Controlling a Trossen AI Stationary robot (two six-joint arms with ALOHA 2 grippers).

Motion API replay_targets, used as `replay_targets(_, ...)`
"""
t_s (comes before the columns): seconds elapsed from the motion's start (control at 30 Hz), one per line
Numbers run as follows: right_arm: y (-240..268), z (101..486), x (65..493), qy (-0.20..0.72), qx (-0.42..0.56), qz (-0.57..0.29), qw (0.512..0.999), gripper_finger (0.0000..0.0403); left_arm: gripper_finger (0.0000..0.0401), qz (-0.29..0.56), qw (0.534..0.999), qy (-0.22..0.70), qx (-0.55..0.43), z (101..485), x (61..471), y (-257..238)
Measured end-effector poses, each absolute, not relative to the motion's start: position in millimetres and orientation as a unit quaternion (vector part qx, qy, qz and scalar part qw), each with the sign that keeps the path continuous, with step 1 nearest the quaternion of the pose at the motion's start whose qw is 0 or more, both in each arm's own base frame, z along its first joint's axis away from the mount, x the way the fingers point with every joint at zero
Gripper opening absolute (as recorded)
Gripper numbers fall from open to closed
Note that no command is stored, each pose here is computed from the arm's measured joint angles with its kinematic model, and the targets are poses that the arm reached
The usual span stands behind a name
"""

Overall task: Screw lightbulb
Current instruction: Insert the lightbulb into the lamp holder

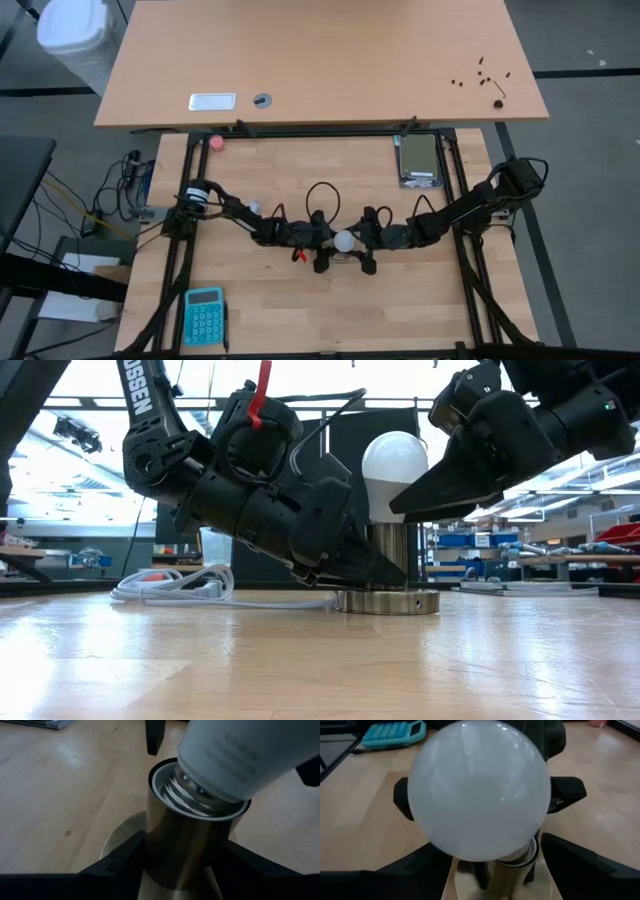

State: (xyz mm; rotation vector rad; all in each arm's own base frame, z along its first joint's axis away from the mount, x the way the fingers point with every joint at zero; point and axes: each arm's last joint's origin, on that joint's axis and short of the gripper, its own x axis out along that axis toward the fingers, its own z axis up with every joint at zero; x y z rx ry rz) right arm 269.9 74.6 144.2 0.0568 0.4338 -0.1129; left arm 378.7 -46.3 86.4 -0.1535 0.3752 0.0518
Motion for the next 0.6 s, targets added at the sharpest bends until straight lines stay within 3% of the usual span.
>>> replay_targets(0.6, 75.1, 138.9, 282.0, 0.196, 0.009, -0.063, 0.979, 0.0309, 0.0213, 0.025, 0.979, 0.185, -0.075, 86.5, 378.7, -46.3)
